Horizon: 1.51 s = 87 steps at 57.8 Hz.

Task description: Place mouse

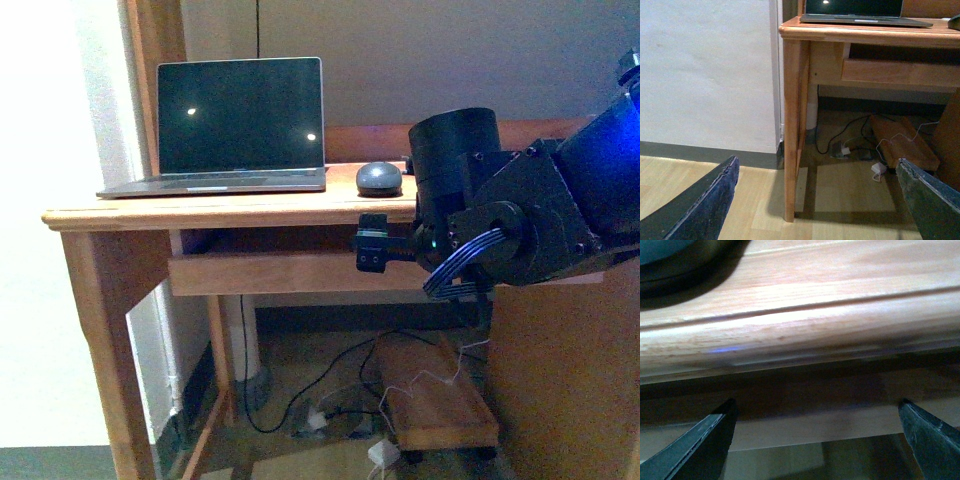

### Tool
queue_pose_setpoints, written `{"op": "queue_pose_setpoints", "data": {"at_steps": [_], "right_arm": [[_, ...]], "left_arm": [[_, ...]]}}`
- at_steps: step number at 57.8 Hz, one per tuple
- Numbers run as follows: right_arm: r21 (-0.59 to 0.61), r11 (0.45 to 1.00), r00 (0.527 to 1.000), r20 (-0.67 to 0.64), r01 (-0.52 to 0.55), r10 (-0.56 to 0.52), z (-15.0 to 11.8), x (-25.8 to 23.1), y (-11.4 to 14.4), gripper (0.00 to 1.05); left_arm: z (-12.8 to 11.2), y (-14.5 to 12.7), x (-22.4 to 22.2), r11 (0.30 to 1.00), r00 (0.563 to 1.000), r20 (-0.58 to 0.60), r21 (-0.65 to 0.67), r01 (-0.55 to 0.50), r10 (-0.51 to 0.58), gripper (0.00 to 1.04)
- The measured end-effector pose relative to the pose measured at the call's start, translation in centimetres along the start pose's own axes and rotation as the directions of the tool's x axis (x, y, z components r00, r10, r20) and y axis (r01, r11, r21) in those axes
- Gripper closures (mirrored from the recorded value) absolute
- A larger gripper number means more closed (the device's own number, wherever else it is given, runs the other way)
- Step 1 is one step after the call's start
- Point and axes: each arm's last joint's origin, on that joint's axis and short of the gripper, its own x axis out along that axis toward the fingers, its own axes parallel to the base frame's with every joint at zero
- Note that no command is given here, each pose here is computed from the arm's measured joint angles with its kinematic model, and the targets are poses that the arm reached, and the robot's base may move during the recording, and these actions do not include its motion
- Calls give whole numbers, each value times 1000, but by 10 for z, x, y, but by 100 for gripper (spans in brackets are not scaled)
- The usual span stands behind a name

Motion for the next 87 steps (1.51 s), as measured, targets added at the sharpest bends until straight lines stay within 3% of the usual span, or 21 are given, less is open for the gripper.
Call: {"op": "queue_pose_setpoints", "data": {"at_steps": [17, 33, 58, 80, 87], "right_arm": [[25, 994, 994, 6, -110, 110, 3, -49, -29, 8], [122, 974, 978, 111, -190, 177, 23, -136, -68, 8], [246, 957, 953, 294, -154, 78, 18, -266, -124, 8], [134, 985, 934, 353, -113, 59, -14, -334, -140, 8], [-15, 1000, 965, 263, -13, 17, -31, -344, -154, 25]], "left_arm": [[0, 0, 0, 1000, 1000, 0, 0, 0, 0, 8], [0, 0, 0, 1000, 1000, 0, 0, 0, 0, 8], [0, 0, 0, 1000, 1000, 0, 0, 0, 0, 8], [0, 0, 0, 1000, 1000, 0, 0, 0, 0, 8], [0, 0, 0, 1000, 1000, 0, 0, 0, 0, 8]]}}
